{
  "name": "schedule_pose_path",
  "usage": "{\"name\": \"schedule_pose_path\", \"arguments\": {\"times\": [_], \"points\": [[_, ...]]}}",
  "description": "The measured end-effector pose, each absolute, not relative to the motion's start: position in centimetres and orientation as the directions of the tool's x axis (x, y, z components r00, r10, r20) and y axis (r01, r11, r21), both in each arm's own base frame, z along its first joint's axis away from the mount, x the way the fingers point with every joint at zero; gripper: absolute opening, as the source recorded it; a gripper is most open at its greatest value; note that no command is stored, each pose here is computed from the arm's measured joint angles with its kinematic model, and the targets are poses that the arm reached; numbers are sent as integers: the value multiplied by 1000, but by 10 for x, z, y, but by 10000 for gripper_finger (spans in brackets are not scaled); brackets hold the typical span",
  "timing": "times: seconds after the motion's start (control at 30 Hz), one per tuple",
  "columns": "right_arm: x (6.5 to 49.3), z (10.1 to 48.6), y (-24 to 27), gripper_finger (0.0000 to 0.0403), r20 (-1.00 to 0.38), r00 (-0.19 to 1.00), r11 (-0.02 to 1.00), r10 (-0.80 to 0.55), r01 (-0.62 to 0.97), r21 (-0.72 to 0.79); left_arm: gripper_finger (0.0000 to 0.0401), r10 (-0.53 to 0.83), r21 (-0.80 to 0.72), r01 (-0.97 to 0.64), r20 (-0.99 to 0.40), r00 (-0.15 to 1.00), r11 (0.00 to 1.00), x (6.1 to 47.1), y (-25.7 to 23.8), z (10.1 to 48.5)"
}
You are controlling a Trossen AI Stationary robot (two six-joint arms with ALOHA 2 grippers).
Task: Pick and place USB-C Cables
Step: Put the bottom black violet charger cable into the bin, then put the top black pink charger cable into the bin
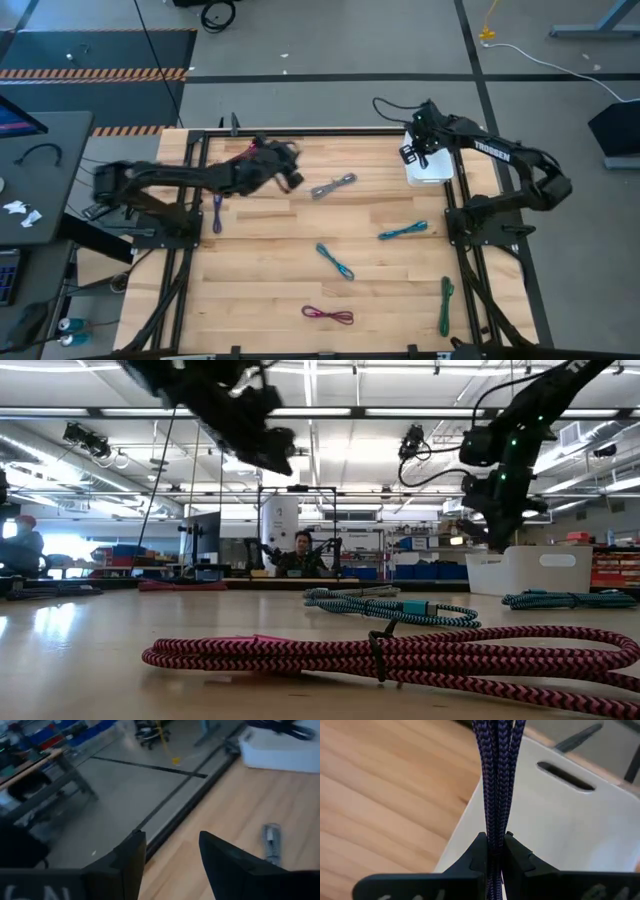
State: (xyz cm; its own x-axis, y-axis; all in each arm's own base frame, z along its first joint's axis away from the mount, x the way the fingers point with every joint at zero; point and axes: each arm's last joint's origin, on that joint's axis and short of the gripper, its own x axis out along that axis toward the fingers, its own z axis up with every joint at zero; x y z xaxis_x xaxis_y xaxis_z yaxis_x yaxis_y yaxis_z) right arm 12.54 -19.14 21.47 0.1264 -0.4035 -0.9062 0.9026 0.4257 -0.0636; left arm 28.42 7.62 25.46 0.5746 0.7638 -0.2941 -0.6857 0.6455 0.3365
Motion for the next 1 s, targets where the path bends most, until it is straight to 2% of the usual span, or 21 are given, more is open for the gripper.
{"name": "schedule_pose_path", "arguments": {"times": [0.27,0.4,0.57,0.83,1.0], "points": [[139,189,-194,33,-948,-35,340,-316,929,-148,177,747,218,-714,-192,637,665,241,59,277],[140,179,-190,57,-965,-140,300,-222,932,-204,177,724,204,-695,-169,669,690,233,49,283],[143,176,-188,77,-953,-200,247,-230,935,-256,175,698,237,-659,-165,697,714,232,40,284],[143,184,-189,114,-944,-167,263,-283,933,-244,172,700,254,-656,-164,695,711,232,40,285],[144,215,-190,137,-928,-84,283,-364,939,-196,172,704,241,-665,-145,695,707,232,41,287]]}}
